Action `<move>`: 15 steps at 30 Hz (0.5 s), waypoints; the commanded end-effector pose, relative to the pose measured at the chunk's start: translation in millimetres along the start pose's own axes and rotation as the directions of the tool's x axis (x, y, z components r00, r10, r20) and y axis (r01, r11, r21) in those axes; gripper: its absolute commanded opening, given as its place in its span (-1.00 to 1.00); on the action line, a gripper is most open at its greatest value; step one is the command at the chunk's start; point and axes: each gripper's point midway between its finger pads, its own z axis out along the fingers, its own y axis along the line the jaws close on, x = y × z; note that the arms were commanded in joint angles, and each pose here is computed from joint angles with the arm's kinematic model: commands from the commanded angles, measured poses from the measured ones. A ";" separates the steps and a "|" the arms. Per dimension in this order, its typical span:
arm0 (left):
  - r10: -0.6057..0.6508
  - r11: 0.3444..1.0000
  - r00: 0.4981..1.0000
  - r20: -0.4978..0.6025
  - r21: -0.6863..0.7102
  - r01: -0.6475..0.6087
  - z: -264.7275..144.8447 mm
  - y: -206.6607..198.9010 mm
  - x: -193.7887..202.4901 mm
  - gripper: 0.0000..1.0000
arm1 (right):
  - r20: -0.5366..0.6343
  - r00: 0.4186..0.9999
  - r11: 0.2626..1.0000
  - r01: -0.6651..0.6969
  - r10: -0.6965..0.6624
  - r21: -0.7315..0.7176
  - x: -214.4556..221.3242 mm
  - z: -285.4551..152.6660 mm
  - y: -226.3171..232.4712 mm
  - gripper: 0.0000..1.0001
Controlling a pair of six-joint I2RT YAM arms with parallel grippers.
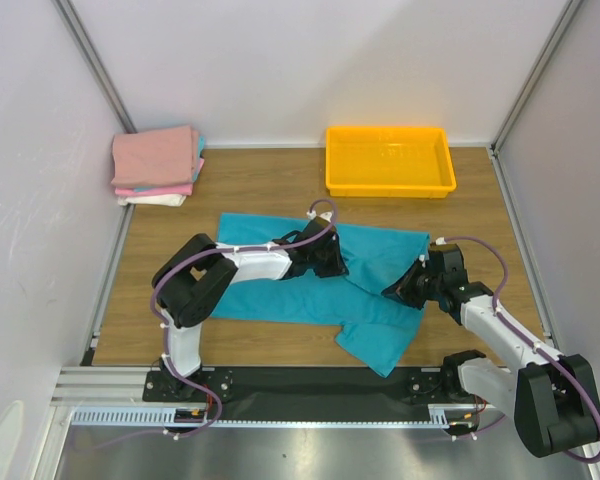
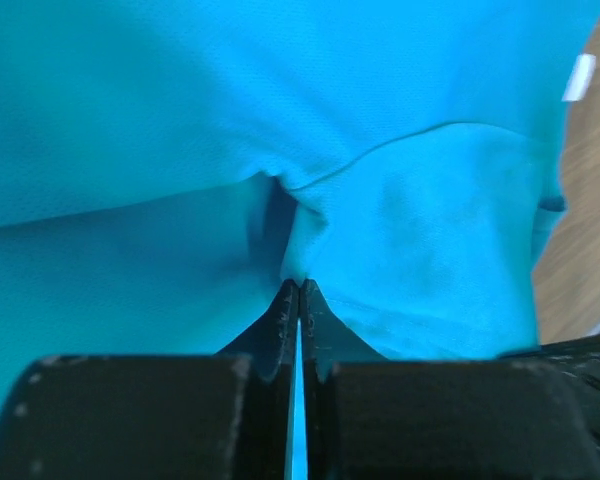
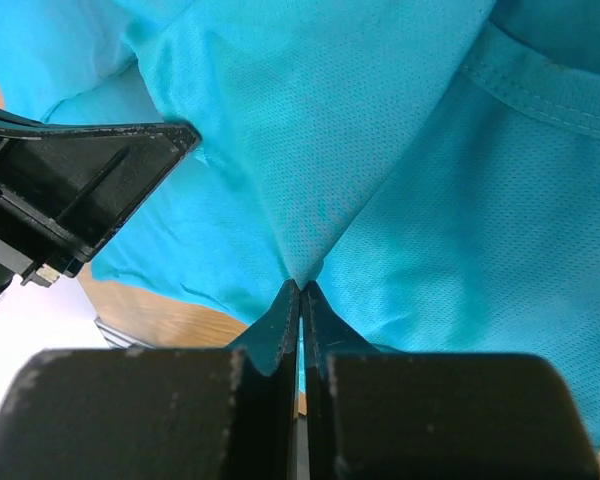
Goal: Fold and stack the t-shirts
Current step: Fold the tshirt
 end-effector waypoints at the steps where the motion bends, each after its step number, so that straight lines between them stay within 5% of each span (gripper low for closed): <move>1: -0.010 1.000 1.000 0.027 -0.025 0.011 -12.8 -9.2 -11.4 -0.99 | 0.019 0.999 0.999 0.031 -0.030 -0.015 -6.3 -4.9 9.8 -1.00; 12: -0.002 0.998 0.999 -0.047 -0.058 -0.001 -23.7 -14.5 -7.5 -0.99 | -0.017 0.999 0.998 0.043 -0.042 0.054 2.0 1.7 -10.9 -0.99; 15: -0.003 0.998 0.998 -0.065 -0.062 -0.001 -22.2 -13.4 -4.4 -0.94 | -0.062 0.997 0.997 0.051 -0.047 0.060 8.9 2.7 -13.3 -0.86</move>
